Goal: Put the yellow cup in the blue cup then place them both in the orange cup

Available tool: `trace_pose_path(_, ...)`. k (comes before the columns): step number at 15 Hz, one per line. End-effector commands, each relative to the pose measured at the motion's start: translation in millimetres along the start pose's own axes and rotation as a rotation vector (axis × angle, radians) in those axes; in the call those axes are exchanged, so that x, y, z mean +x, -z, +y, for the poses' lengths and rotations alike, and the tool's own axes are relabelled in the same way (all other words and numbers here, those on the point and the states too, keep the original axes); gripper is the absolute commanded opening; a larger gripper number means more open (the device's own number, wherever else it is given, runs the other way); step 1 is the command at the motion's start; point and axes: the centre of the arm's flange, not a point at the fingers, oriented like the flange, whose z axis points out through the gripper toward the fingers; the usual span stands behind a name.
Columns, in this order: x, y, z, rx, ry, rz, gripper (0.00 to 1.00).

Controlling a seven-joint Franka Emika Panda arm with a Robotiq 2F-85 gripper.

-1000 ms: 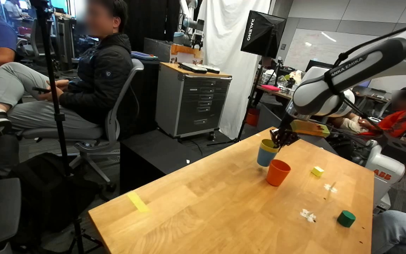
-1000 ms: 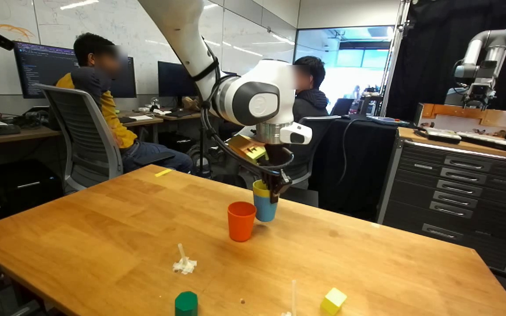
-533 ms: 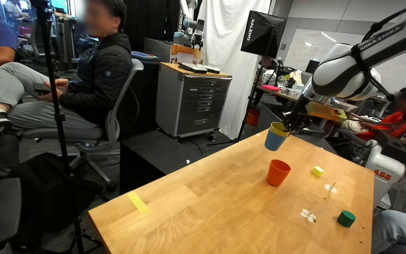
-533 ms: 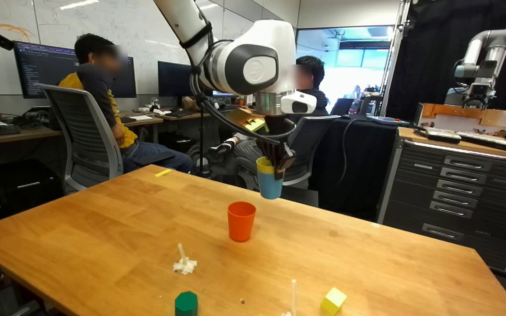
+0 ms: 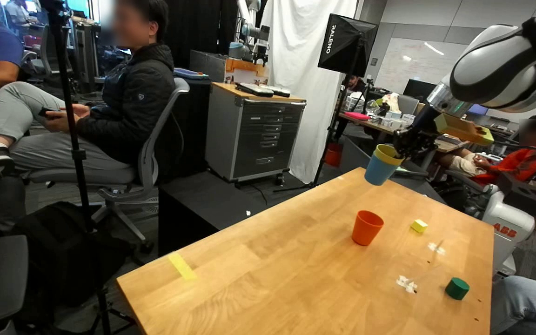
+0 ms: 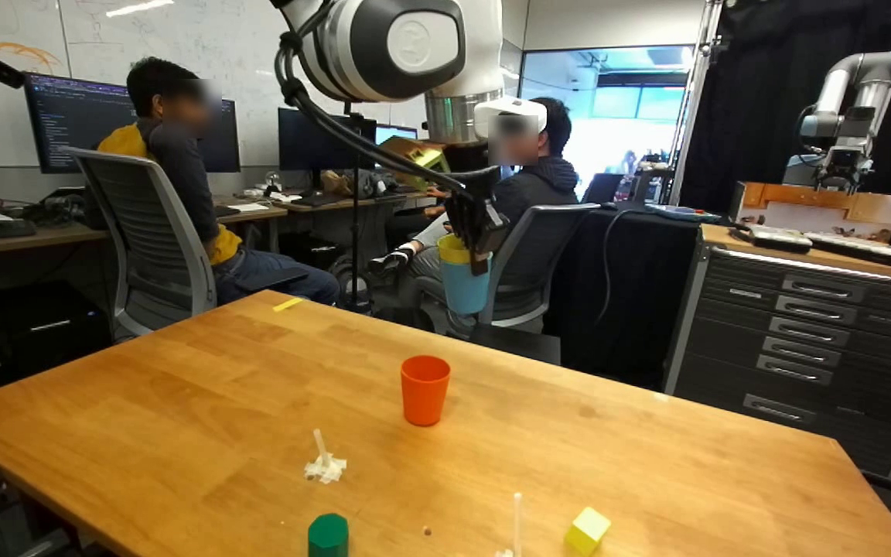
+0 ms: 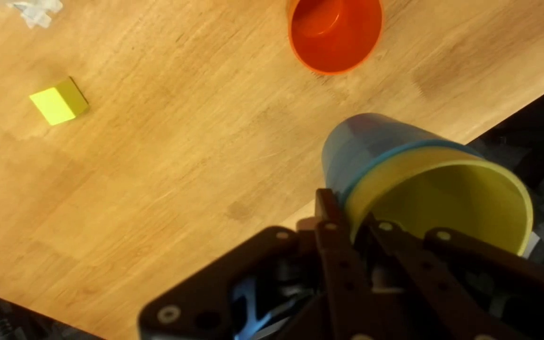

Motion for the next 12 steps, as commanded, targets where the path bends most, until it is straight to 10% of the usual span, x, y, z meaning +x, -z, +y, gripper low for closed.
trace_pose_path(1,-23,27,8,0.012,0.009,-0.016,0.06)
trace_pose_path(8,-43,36,11,0.001,-0.015,-0.144,0.06)
trace_pose_path(12,-32,-20,31,0.018,-0.025,-0.15,0.06)
